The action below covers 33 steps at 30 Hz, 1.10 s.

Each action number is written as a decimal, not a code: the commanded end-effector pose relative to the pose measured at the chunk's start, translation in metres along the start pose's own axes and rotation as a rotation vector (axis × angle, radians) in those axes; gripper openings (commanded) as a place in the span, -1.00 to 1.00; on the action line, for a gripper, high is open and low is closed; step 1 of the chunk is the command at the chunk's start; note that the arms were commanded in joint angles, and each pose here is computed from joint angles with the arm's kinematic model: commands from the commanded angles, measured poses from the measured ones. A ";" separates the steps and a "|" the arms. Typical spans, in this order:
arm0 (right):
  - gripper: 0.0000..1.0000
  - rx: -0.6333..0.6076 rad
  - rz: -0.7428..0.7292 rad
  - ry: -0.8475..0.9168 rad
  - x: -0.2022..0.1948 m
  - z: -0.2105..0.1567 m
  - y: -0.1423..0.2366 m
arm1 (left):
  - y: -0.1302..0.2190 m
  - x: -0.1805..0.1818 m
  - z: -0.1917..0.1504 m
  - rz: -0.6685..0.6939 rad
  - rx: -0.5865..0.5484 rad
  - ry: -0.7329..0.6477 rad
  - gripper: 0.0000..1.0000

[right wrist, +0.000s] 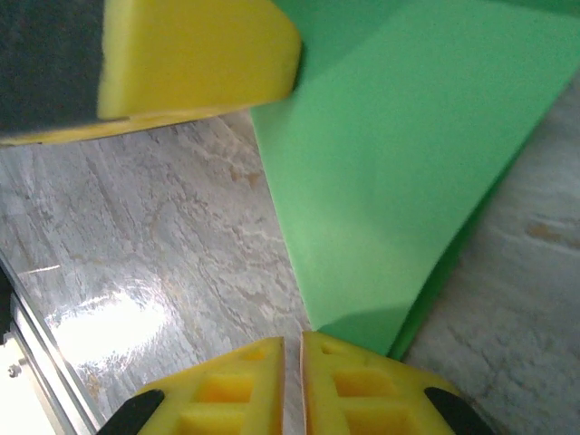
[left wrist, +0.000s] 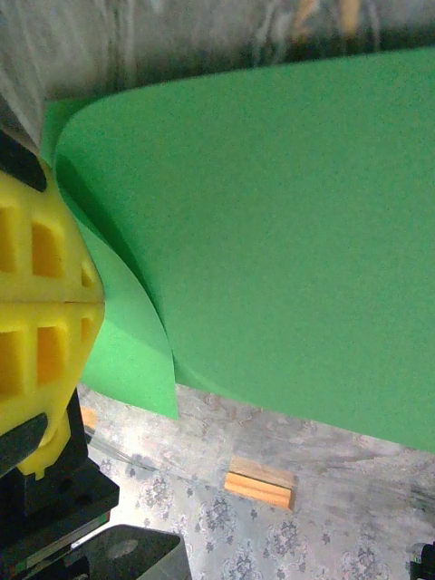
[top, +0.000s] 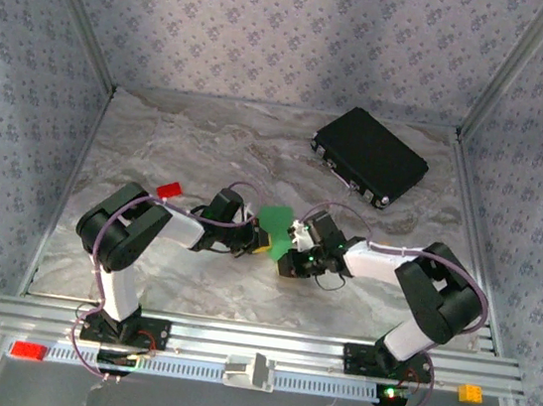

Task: Fold a paper plane with a square sheet of paper (pick it up from the middle)
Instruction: Third fold the triangle at the center of the table.

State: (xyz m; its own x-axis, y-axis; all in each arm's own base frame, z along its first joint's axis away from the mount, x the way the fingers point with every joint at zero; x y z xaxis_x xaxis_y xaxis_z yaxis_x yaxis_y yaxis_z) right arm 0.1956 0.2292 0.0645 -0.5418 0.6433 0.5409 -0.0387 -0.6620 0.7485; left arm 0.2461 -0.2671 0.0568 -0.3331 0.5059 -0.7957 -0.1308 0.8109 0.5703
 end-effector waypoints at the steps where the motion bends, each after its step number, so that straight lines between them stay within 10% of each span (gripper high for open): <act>1: -0.70 0.078 -0.051 -0.097 -0.014 -0.032 0.001 | -0.003 0.036 0.002 0.134 -0.028 0.079 -1.00; 21: -0.78 -0.065 -0.004 -0.011 0.020 0.048 0.018 | -0.001 0.024 0.001 0.092 -0.029 0.051 -1.00; 33: -0.91 0.046 -0.083 -0.159 -0.018 0.008 -0.009 | 0.008 -0.010 0.003 0.010 -0.047 0.000 -0.94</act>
State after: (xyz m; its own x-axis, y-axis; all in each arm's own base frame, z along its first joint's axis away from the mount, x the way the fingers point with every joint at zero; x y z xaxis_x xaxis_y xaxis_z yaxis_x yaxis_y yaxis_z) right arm 0.2212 0.2387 0.0656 -0.4585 0.7062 0.5396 -0.0537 -0.6281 0.7763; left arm 0.2466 -0.2666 0.0589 -0.3353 0.5054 -0.7951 -0.1377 0.8086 0.5720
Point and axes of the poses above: each hand's point on the last joint's axis, 136 mm out from that joint toward the fingers, its own y axis back along the fingers, its own x axis along the line the jaws close on, z = x × y, the point moved 6 cm from there along y, back along the fingers, and after that the axes turned 12 degrees about y, right-handed, at the moved point
